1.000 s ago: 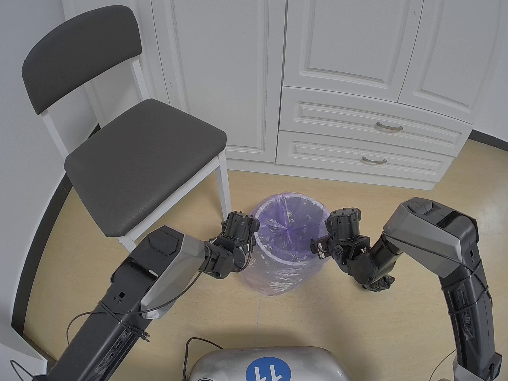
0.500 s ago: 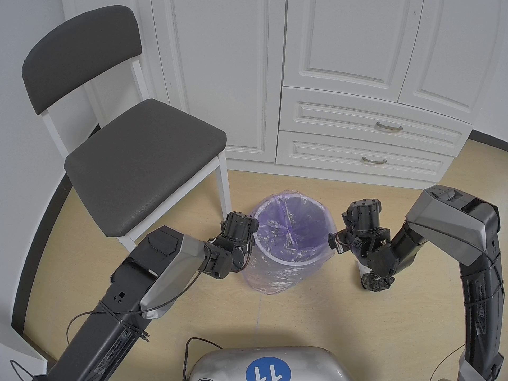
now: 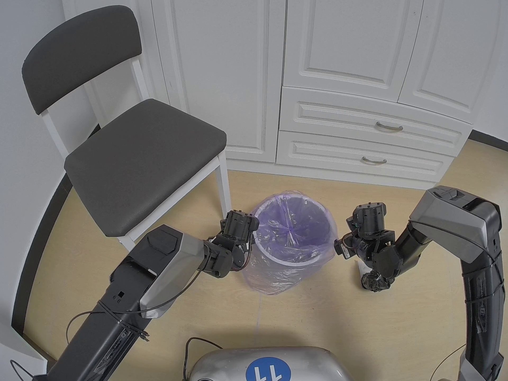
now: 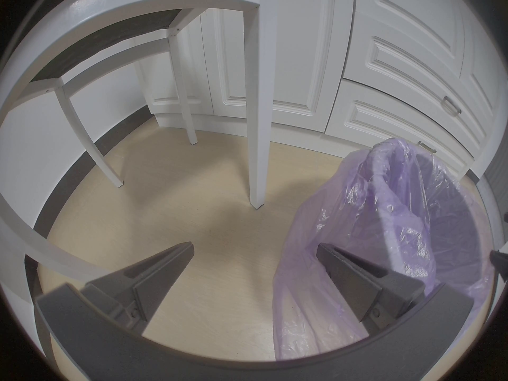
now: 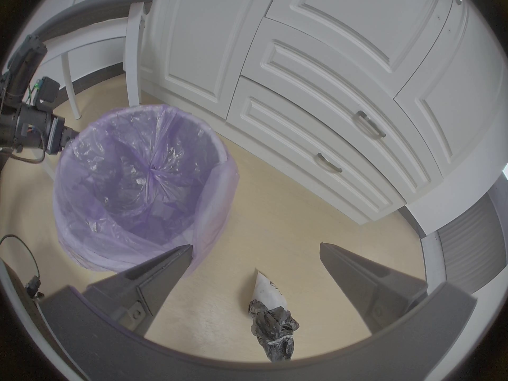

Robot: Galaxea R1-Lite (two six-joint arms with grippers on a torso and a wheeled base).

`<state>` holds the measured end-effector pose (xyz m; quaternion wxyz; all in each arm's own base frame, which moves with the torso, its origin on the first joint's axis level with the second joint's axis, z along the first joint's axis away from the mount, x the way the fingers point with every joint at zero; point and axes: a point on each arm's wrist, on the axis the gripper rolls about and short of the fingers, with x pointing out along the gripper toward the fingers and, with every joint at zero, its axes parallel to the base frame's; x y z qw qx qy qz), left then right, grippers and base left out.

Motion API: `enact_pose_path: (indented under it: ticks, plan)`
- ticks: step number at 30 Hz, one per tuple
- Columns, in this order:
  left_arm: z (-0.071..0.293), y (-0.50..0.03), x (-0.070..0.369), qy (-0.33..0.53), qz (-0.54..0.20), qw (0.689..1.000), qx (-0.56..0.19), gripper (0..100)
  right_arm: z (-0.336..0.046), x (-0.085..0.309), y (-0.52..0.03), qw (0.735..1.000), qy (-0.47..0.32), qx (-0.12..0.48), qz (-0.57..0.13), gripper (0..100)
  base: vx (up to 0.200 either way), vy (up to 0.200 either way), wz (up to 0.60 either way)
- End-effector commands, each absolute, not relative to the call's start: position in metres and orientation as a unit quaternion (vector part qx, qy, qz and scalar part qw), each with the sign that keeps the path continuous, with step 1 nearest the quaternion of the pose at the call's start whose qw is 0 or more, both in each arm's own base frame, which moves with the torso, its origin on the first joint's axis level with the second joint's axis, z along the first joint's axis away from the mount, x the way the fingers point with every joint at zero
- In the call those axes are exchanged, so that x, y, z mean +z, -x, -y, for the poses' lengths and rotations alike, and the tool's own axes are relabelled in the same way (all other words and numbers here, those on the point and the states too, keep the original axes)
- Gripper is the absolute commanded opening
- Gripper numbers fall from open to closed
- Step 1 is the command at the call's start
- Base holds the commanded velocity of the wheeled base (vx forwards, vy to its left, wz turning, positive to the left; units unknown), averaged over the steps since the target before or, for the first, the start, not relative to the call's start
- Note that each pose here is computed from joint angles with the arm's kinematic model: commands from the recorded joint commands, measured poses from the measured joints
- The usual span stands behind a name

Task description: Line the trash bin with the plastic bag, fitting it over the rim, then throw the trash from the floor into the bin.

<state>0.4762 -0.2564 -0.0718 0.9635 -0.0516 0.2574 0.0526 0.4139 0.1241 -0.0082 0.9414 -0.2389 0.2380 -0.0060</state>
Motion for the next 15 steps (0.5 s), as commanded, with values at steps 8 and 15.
enact_pose_path:
  ticks: [8, 15]
  plan:
    - [0.259, -0.474, -0.077, 0.047, -0.262, 0.963, 0.050, 100, -0.114, -0.044, -0.429, 0.930, 0.245, -0.006, -0.273, 100, 0.000, 0.000, 0.00]
    - [0.256, -0.475, -0.080, 0.041, -0.266, 0.962, 0.049, 100, -0.114, -0.058, -0.436, 0.930, 0.243, -0.005, -0.277, 100, 0.000, 0.000, 0.00]
